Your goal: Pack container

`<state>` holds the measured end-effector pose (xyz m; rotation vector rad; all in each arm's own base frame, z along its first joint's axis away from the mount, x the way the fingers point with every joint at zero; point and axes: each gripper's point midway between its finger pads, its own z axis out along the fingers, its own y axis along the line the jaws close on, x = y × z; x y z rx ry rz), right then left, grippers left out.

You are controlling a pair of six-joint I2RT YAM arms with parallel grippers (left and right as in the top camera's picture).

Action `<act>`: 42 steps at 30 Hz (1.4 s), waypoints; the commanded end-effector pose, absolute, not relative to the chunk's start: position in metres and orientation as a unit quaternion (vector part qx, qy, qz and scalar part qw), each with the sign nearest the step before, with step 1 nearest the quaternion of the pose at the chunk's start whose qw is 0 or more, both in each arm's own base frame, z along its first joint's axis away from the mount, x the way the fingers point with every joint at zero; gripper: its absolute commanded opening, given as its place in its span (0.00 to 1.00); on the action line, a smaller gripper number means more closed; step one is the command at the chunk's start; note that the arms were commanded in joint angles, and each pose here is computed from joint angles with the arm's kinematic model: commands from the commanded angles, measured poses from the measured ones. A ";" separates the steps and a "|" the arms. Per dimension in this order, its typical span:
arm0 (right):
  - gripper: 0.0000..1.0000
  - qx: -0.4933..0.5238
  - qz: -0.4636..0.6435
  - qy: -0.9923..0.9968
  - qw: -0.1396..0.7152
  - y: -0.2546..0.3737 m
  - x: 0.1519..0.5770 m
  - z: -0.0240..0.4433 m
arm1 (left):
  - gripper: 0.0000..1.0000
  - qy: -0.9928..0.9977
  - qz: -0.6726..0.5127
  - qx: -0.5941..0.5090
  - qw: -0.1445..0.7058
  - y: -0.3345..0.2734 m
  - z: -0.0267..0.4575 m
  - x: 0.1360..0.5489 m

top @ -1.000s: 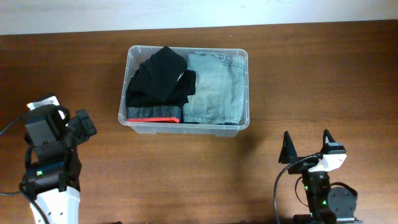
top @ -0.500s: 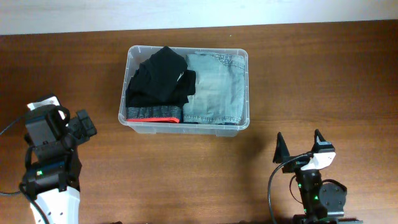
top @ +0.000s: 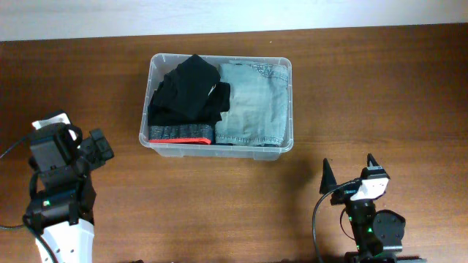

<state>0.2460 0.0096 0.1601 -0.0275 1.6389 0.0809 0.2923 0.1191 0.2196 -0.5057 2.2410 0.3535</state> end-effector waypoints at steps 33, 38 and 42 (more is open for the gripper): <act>0.99 -0.029 0.030 0.729 0.684 0.011 0.246 0.159 | 0.99 0.884 0.135 -0.206 0.396 0.120 0.218 0.292; 0.98 -0.029 0.030 0.729 0.684 0.011 0.246 0.159 | 0.99 0.877 0.136 -0.207 0.412 0.118 0.229 0.288; 0.99 -0.029 0.030 0.729 0.683 0.011 0.246 0.159 | 0.99 0.858 0.137 -0.207 0.450 0.115 0.253 0.278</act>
